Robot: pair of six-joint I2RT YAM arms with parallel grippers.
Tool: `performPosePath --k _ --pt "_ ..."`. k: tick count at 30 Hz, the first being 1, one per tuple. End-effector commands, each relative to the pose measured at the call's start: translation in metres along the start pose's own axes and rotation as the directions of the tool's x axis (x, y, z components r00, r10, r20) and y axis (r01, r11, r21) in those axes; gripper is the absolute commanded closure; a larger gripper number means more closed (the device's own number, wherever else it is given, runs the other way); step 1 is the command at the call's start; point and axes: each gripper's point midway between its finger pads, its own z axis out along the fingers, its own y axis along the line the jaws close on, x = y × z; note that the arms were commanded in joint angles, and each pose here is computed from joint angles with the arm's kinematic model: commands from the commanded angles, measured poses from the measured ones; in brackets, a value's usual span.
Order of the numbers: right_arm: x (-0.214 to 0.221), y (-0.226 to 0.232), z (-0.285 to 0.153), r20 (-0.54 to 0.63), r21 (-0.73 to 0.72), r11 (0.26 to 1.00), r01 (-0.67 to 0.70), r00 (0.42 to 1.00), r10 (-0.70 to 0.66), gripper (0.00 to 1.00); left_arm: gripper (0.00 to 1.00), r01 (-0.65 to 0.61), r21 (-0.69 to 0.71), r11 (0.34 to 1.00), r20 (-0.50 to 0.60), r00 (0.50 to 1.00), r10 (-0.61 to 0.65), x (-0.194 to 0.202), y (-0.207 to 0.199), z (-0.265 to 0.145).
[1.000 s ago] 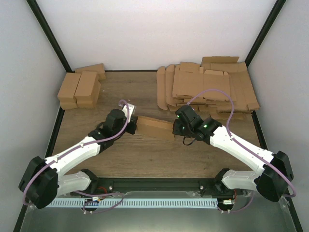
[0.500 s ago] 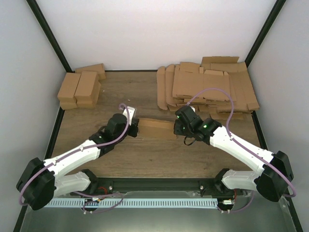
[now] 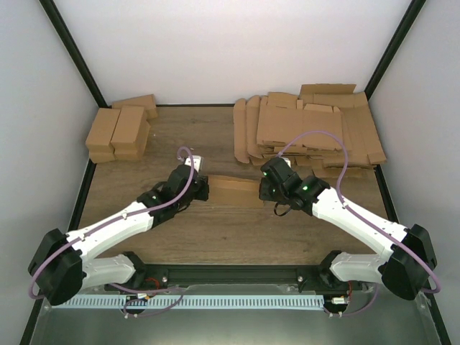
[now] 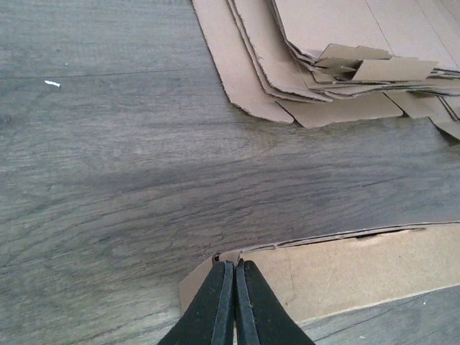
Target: Fold the paper box
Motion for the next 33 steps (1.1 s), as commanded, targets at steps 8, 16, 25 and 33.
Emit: performPosePath --k 8,16,25,33 --pt "0.016 -0.012 0.006 -0.054 0.053 0.998 0.025 0.998 -0.022 0.99 0.96 0.032 0.001 0.999 -0.113 0.993 -0.032 0.017 -0.006 0.000" --pt "0.015 -0.015 0.006 -0.044 0.063 0.996 0.070 0.997 -0.067 0.99 0.96 -0.048 0.011 0.999 -0.117 0.992 0.049 0.046 0.003 0.009" --pt "0.026 -0.026 0.011 -0.040 0.065 0.989 0.129 0.991 -0.127 0.99 0.96 -0.097 -0.003 0.995 -0.107 0.990 0.096 0.065 0.005 0.011" --pt "0.035 -0.029 0.012 -0.040 0.039 0.990 0.135 0.990 -0.134 0.98 0.96 -0.095 0.014 0.995 -0.076 0.992 0.096 0.069 0.002 0.005"
